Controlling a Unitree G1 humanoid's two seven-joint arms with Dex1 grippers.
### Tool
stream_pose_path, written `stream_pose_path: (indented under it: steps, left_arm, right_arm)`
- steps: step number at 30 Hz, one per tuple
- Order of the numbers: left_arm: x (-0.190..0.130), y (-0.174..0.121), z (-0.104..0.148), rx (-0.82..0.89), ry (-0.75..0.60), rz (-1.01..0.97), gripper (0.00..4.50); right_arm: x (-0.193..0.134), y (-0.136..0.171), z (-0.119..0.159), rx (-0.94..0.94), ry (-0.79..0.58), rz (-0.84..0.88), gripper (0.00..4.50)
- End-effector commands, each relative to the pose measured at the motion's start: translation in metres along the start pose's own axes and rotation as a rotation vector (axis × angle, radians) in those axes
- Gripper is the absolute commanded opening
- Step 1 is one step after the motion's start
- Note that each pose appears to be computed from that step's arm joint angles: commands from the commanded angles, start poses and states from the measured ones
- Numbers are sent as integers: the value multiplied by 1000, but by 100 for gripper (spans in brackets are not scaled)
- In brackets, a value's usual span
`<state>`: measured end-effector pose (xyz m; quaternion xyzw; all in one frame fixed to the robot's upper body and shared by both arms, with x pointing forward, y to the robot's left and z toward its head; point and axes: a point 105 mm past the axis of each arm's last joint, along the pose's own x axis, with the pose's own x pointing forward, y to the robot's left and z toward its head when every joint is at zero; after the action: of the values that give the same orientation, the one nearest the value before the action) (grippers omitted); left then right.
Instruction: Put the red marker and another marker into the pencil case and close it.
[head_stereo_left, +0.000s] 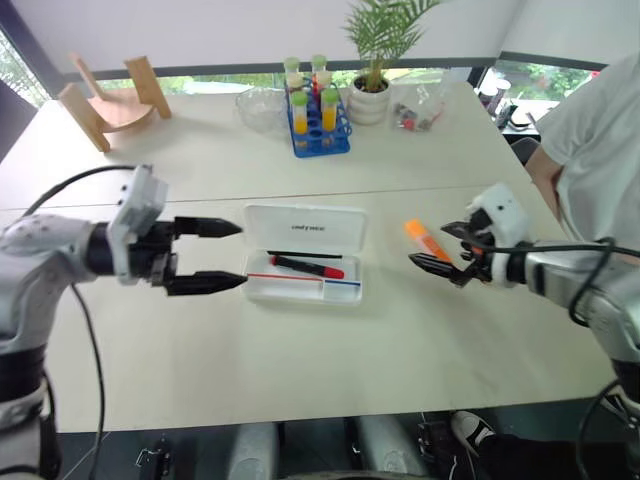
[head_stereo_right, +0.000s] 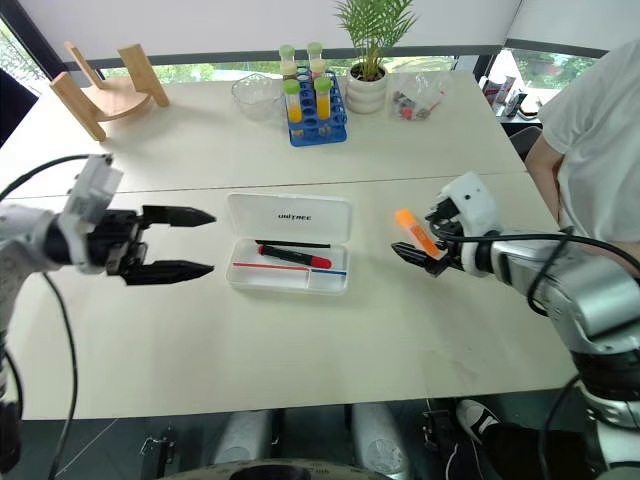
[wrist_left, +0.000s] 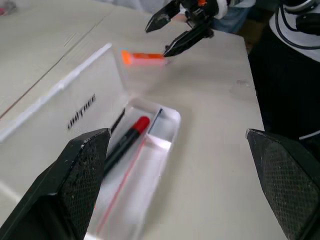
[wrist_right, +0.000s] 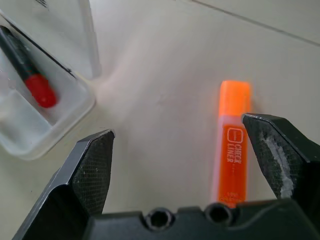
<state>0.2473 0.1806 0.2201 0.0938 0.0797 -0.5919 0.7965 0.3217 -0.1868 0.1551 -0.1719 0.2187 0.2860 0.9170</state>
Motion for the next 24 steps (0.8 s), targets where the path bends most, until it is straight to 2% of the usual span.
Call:
stream_pose_path:
  steps: [1, 7, 11, 13, 15, 19, 20, 24]
  left_arm:
    - [-13, -16, 17, 54, -24, 53, 447]
    - [-17, -29, 15, 59, -29, 99, 447]
    - [-19, -28, 15, 71, -25, 128, 447]
    - [-19, -28, 16, 74, -26, 135, 450]
    - [-21, -27, 17, 74, -26, 141, 450]
    - [-26, -25, 18, 76, -18, 158, 450]
    - [-27, -24, 18, 76, -18, 162, 450]
    - [-34, -19, 20, 83, -8, 193, 450]
  right_arm:
    - [17, -13, -5, 3, 51, -42, 450]
    - [40, -39, -19, 65, 148, -131, 450]
    - [49, -39, -26, 112, 186, -101, 450]
    - [53, -36, -29, 135, 198, -70, 397]
    - [55, -31, -30, 135, 208, -41, 322]
    - [55, -27, -30, 151, 213, -13, 109]
    - [54, -27, -30, 151, 213, -13, 78]
    - [40, -27, -16, 104, 168, 15, 79]
